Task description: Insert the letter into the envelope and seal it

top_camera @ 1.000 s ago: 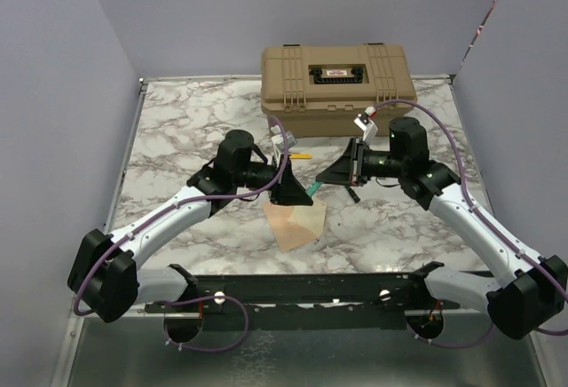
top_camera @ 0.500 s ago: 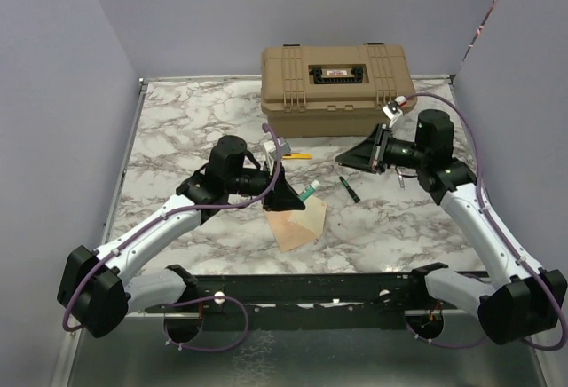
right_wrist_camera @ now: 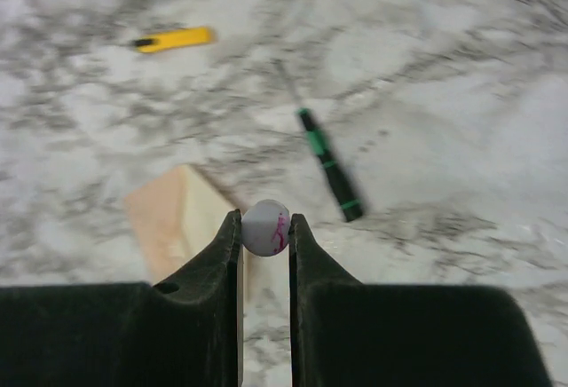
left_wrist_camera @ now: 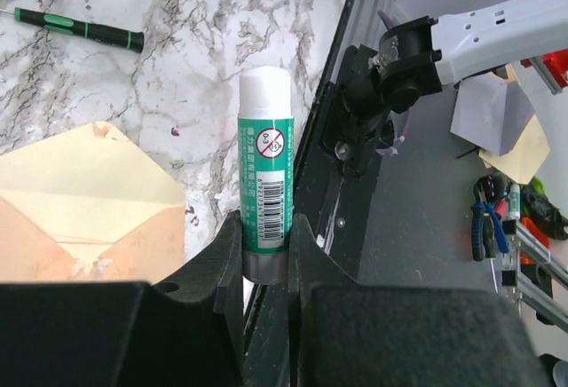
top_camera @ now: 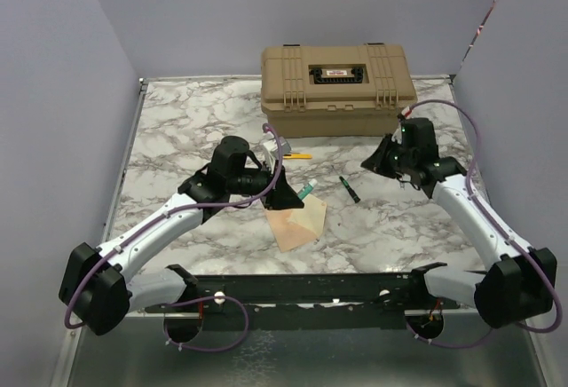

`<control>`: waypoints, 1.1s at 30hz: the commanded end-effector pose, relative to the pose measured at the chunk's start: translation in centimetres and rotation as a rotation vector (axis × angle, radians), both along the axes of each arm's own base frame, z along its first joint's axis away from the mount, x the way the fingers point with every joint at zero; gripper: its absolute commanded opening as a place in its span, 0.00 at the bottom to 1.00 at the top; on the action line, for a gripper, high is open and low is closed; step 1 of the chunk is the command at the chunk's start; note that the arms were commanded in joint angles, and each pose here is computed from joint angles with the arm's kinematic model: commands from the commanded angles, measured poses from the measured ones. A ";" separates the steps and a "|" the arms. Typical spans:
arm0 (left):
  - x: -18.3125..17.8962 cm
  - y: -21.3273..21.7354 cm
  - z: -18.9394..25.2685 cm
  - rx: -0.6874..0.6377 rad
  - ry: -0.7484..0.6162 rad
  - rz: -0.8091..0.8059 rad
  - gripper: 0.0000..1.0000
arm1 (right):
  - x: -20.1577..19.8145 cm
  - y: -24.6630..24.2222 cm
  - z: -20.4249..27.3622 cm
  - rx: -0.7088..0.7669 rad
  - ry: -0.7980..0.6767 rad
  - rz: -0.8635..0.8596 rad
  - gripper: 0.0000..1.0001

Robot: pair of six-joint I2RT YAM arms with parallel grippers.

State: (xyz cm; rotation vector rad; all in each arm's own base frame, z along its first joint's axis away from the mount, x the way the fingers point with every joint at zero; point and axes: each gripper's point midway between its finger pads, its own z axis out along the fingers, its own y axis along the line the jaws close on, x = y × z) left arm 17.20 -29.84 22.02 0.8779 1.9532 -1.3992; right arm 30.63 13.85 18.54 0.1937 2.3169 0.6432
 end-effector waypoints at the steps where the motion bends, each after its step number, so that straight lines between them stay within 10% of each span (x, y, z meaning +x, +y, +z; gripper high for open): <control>1: 1.3 -0.2 -0.9 0.030 0.015 0.048 0.00 | 1.2 -6.8 -7.2 -0.328 0.059 -0.231 0.07; 14: 2.5 -0.5 -3.4 0.090 0.071 0.084 0.00 | 2.1 -9.6 -15.7 -0.465 0.086 -0.435 0.14; 20: 3.0 -0.8 -3.7 0.100 0.091 0.100 0.00 | 1.0 -9.7 -17.3 -0.478 0.157 -0.444 0.33; 25: 3.2 -0.8 -3.7 0.101 0.103 0.115 0.00 | 0.6 -8.9 -15.7 -0.455 0.181 -0.429 0.56; 33: 4.7 -1.4 -1.7 0.071 0.103 0.176 0.00 | -0.2 -7.0 -6.1 -0.299 0.079 -0.370 0.64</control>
